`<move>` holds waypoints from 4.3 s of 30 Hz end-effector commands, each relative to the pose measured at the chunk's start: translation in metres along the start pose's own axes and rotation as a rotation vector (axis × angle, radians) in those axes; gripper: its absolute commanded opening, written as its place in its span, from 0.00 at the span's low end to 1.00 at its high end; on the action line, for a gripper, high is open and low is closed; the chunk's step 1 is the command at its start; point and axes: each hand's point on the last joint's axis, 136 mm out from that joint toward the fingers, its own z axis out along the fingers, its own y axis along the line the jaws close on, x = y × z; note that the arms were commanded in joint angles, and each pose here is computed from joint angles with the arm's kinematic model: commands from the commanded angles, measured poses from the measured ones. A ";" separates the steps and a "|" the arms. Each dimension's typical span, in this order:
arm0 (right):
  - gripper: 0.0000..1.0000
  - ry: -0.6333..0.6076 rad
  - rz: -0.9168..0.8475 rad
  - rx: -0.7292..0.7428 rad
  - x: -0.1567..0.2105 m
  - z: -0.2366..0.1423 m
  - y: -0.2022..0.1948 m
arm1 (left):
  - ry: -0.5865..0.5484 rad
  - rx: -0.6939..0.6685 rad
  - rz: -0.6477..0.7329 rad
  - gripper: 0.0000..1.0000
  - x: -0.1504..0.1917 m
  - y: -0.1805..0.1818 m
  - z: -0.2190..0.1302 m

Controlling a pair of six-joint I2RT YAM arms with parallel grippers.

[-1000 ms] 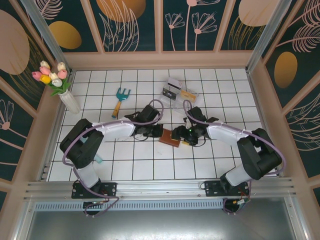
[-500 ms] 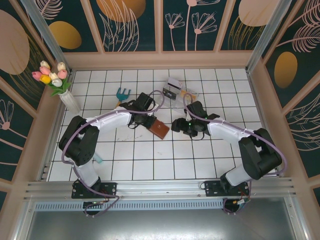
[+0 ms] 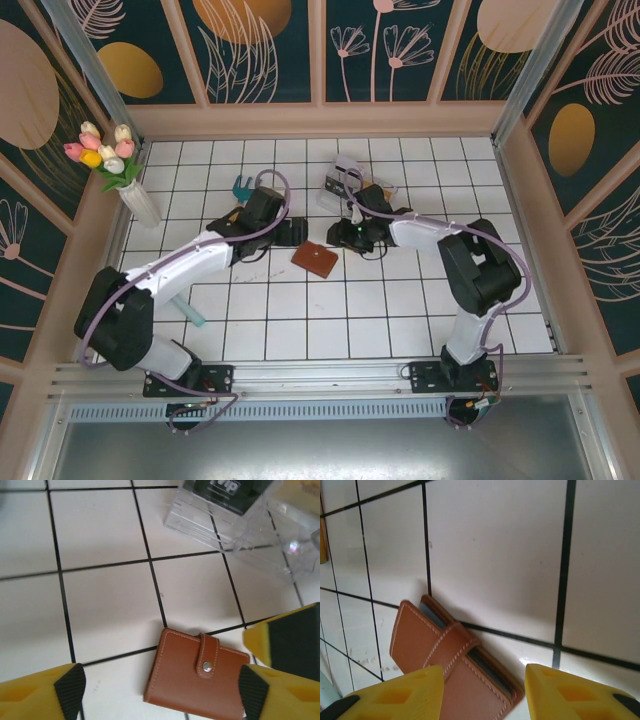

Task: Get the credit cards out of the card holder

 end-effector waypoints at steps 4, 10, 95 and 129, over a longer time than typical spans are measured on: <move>0.46 0.061 -0.021 -0.017 0.008 0.016 0.017 | 0.007 0.007 -0.323 0.92 0.027 0.015 0.000; 0.46 0.115 -0.026 -0.019 0.028 0.016 0.025 | -0.049 0.061 -0.416 0.98 0.035 0.021 0.000; 0.42 0.013 -0.254 0.501 0.056 0.014 0.030 | 0.400 -0.046 -0.559 0.00 0.193 0.081 0.040; 0.35 0.111 -0.122 0.333 0.079 0.042 0.049 | 0.397 0.006 -0.530 0.00 0.183 0.070 0.044</move>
